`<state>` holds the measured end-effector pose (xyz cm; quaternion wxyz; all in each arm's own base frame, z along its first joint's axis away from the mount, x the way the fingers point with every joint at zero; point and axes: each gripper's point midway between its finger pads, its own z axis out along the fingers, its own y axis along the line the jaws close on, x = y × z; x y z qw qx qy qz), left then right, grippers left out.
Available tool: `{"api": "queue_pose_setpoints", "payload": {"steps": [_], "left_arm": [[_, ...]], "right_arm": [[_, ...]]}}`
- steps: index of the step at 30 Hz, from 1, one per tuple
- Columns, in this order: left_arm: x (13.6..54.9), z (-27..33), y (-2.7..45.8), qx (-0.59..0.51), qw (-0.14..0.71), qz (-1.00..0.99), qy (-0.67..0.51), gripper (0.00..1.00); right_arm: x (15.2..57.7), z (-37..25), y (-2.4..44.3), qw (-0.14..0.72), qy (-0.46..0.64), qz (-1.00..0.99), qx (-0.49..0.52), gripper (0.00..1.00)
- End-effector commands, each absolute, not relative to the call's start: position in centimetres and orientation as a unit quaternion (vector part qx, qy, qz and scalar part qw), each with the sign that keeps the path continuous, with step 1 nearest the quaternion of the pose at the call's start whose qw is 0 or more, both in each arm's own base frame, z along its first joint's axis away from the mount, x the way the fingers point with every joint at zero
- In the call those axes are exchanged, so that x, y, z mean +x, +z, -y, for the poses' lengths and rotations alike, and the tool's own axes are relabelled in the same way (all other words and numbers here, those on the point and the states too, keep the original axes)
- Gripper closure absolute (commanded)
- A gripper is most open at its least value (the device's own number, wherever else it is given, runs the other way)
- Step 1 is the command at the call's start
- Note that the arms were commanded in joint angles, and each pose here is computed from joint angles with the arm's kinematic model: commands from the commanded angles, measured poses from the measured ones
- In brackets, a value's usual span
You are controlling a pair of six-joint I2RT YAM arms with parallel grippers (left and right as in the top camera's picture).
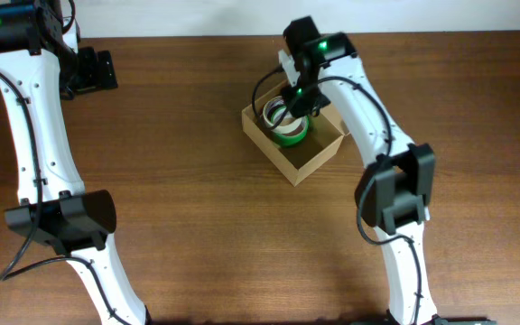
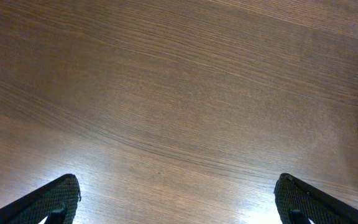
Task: Pack container
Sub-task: 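Lower the white tape into the box beside the green tape, then release the white tape and move the right gripper to the cutter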
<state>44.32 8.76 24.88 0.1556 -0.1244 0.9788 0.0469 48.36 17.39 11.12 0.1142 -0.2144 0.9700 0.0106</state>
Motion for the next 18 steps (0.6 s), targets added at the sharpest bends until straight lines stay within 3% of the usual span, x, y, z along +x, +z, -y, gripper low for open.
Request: {"api": "queue_pose_setpoints", "payload": {"steps": [1, 5, 10, 14, 18], "left_arm": [[44.2, -8.7, 25.1, -0.132, 0.159, -0.978, 0.043, 0.00], [44.2, -8.7, 25.1, -0.132, 0.159, -0.978, 0.043, 0.00], [44.2, -8.7, 25.1, -0.132, 0.159, -0.978, 0.043, 0.00], [44.2, -8.7, 25.1, -0.132, 0.159, -0.978, 0.043, 0.00], [44.2, -8.7, 25.1, -0.132, 0.159, -0.978, 0.043, 0.00]], "right_arm": [[47.6, -15.6, 25.4, 0.260, 0.008, -0.943, -0.206, 0.60], [45.3, -12.4, 32.3, 0.325, 0.007, -0.929, -0.177, 0.56], [41.7, -3.3, 38.7, 0.401, -0.051, -0.911, -0.078, 0.50], [38.8, 3.9, 37.0, 0.391, -0.072, -0.917, 0.030, 0.48], [35.6, 7.7, 30.3, 0.323, -0.039, -0.939, 0.108, 0.47]]}}
